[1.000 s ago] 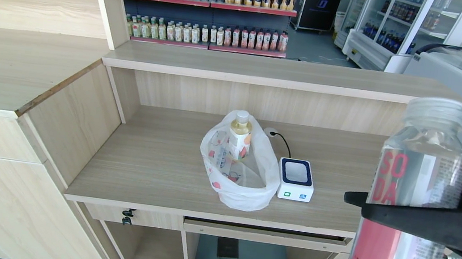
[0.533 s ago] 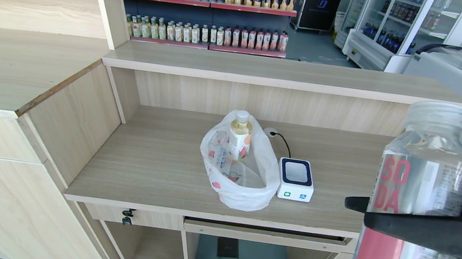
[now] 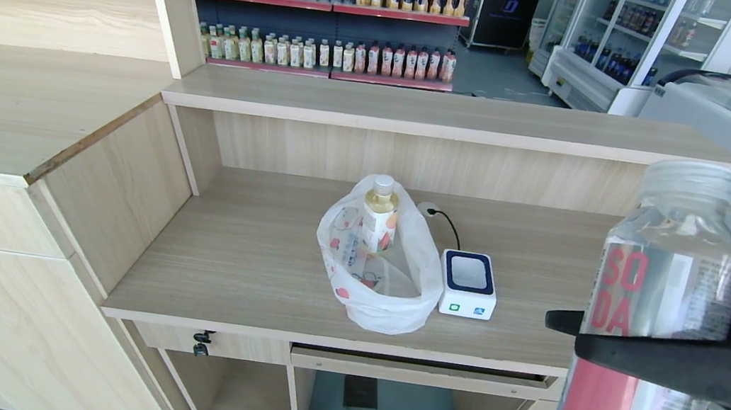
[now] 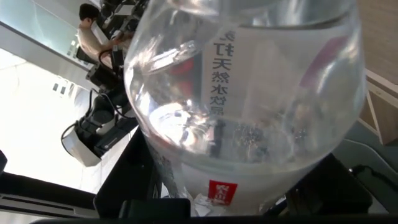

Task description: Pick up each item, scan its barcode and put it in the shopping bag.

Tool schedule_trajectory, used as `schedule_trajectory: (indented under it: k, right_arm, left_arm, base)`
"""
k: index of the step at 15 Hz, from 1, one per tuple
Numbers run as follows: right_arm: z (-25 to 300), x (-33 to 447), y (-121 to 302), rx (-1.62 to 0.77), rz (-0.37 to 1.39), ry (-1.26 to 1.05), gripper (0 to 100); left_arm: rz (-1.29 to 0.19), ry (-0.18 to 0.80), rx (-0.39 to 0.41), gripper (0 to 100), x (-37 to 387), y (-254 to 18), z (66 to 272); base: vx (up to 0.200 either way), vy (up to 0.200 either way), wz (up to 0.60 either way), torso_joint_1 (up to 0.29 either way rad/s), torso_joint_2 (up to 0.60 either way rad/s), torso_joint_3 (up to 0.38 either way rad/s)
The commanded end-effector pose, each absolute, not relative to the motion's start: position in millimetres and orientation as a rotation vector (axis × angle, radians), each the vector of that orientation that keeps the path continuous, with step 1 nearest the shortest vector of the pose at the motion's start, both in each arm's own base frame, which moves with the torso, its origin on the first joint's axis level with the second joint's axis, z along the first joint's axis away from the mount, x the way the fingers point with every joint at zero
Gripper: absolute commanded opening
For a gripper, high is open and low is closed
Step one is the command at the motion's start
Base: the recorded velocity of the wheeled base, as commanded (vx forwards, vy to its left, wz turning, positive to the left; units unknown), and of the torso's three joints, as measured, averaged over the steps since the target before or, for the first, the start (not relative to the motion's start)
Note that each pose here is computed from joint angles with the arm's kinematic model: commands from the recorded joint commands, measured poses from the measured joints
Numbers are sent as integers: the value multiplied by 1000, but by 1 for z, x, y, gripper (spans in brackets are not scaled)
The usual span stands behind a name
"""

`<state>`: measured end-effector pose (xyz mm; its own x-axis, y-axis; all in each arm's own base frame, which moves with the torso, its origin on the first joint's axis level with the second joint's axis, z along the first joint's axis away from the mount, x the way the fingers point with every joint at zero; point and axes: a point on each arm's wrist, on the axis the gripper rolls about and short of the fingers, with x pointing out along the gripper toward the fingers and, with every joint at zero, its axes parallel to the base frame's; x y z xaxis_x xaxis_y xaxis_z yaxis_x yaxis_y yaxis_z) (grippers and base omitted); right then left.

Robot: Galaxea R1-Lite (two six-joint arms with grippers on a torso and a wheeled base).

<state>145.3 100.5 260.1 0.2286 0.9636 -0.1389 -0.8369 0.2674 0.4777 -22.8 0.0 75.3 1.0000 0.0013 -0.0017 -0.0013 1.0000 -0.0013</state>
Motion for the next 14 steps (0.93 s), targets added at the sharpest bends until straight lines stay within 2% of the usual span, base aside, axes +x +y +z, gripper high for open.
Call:
schedule_trajectory:
  k: [1, 2, 4, 6, 9, 12, 14]
  right_arm:
    - [259, 148, 101, 320, 1264, 443, 0]
    - [259, 153, 101, 263, 1240, 396, 0]
    - [245, 190, 85, -26, 1017, 244, 0]
    - [226, 233, 43, -367, 751, 156, 0]
    - [215, 269, -13, -701, 547, 58, 0]
    - [218, 287, -26, -818, 471, -33, 0]
    - [219, 292, -26, -856, 445, -56, 0]
  left_arm:
    - [2, 3, -2, 100, -23, 0, 75]
    - [2, 3, -2, 100, -23, 0, 75]
    - [2, 3, -2, 100, -23, 0, 75]
    - [2, 3, -2, 100, -23, 0, 75]
    - [2, 3, -2, 100, -23, 0, 75]
    - [2, 3, -2, 100, -23, 0, 75]
    - [2, 3, -2, 100, -23, 0, 75]
  base:
    - [0, 0, 0, 0, 0, 0]
    - [0, 0, 0, 0, 0, 0]
    - [0, 0, 0, 0, 0, 0]
    - [0, 0, 0, 0, 0, 0]
    - [0, 0, 0, 0, 0, 0]
    - [0, 0, 0, 0, 0, 0]
    - [0, 0, 600, 2, 5, 0]
